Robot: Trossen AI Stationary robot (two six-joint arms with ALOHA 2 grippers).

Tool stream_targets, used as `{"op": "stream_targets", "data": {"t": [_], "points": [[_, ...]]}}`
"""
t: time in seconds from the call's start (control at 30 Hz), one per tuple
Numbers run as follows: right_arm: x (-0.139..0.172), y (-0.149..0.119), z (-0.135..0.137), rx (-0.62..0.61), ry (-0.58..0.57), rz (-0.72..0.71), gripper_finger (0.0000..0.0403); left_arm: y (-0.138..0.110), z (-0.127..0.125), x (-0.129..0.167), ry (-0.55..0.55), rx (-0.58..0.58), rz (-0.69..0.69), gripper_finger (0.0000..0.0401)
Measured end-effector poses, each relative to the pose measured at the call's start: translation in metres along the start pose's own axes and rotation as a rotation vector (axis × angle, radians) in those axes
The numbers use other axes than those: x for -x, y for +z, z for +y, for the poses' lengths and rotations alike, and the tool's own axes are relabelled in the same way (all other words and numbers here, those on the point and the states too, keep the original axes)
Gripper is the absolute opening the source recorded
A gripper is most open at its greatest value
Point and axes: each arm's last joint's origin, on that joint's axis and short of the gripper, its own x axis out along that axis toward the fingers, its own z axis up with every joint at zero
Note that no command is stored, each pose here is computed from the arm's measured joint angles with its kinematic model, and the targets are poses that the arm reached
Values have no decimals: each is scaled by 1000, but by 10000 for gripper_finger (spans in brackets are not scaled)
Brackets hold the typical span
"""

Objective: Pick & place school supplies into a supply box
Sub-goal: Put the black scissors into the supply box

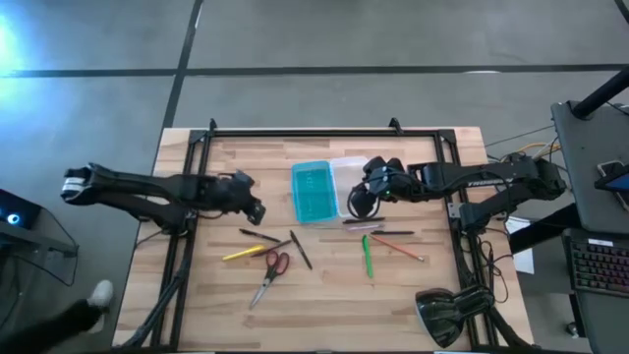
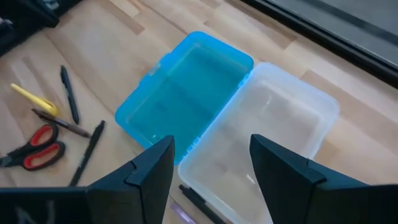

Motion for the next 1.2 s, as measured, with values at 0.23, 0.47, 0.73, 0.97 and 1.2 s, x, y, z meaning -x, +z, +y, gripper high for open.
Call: {"op": "stream_targets", "data": {"t": [0.23, 0.47, 0.73, 0.97, 1.2], "points": [[-5, -6, -3, 7, -13, 18, 203, -19, -11, -11, 13, -22, 111, 100], [-12, -12, -8, -17, -6, 64, 203, -34, -23, -20, -8, 76, 265, 123], [-15, -12, -16, -38, -42, 93, 203, -41, -59, -23, 52, 165, 341, 124], [-16, -12, -16, 62, -18, 110, 203, -51, -96, -33, 135, 191, 390, 124], [-15, -13, -14, 75, 22, 143, 203, -63, -124, -50, 168, 181, 414, 124]]}}
